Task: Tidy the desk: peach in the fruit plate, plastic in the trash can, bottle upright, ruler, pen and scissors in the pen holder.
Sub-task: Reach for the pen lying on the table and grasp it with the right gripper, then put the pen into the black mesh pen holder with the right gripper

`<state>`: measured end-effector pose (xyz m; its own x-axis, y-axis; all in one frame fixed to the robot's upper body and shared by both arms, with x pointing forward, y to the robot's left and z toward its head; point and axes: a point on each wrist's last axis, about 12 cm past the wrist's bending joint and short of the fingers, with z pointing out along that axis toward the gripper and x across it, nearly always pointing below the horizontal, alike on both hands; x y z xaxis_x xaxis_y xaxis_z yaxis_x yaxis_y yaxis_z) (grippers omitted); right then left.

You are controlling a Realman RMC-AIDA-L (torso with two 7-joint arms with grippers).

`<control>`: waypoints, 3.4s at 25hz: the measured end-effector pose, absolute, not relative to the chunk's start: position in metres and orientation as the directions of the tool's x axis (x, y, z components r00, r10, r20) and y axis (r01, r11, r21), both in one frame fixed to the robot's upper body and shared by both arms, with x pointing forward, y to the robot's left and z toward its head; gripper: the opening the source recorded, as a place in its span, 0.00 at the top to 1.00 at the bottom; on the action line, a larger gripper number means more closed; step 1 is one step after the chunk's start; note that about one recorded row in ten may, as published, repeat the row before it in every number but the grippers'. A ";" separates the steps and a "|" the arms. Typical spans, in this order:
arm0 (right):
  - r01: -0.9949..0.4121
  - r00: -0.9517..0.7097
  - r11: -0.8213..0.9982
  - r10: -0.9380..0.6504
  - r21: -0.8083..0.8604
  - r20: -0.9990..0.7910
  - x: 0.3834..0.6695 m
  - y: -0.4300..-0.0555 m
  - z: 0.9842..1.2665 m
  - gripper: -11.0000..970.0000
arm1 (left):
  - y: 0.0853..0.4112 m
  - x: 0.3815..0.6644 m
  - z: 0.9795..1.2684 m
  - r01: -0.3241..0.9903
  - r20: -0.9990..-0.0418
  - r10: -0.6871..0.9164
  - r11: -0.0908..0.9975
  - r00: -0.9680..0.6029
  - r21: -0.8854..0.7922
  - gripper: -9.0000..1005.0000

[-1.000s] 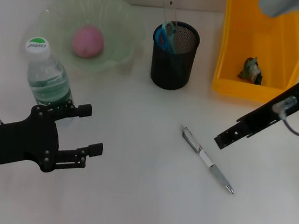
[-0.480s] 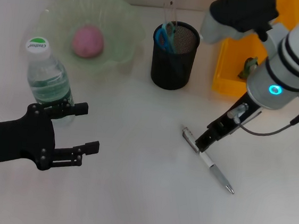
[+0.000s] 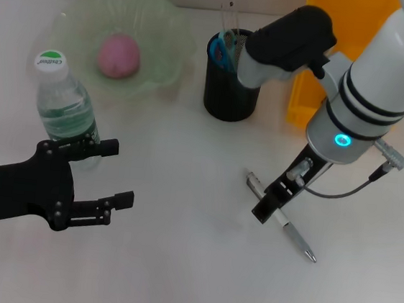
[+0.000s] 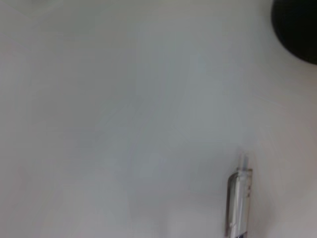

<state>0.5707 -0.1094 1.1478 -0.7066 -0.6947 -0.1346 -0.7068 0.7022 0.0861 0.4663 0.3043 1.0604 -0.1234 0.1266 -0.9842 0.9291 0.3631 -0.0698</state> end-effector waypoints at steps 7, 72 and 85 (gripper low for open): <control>-0.704 -0.710 0.705 -0.696 0.088 -0.110 0.567 -0.113 1.139 0.15 | 0.305 0.465 1.060 0.928 -0.984 0.125 0.367 -0.126 -0.073 0.17; -0.686 -0.727 0.722 -0.684 0.091 -0.054 0.569 -0.116 1.122 0.85 | 0.294 0.462 1.060 0.957 -0.983 0.137 0.280 -0.119 -0.077 0.17; -0.710 -0.705 0.700 -0.704 0.081 -0.092 0.567 -0.112 1.131 0.86 | 0.295 0.461 1.060 0.957 -0.984 0.134 0.280 -0.116 -0.075 0.17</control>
<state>0.5668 -0.1115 1.1310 -0.7045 -0.7037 -0.0918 -0.7097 0.6999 0.0811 0.4615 0.2945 1.0603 -0.1165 0.1344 -0.9841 0.9571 0.2799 -0.0750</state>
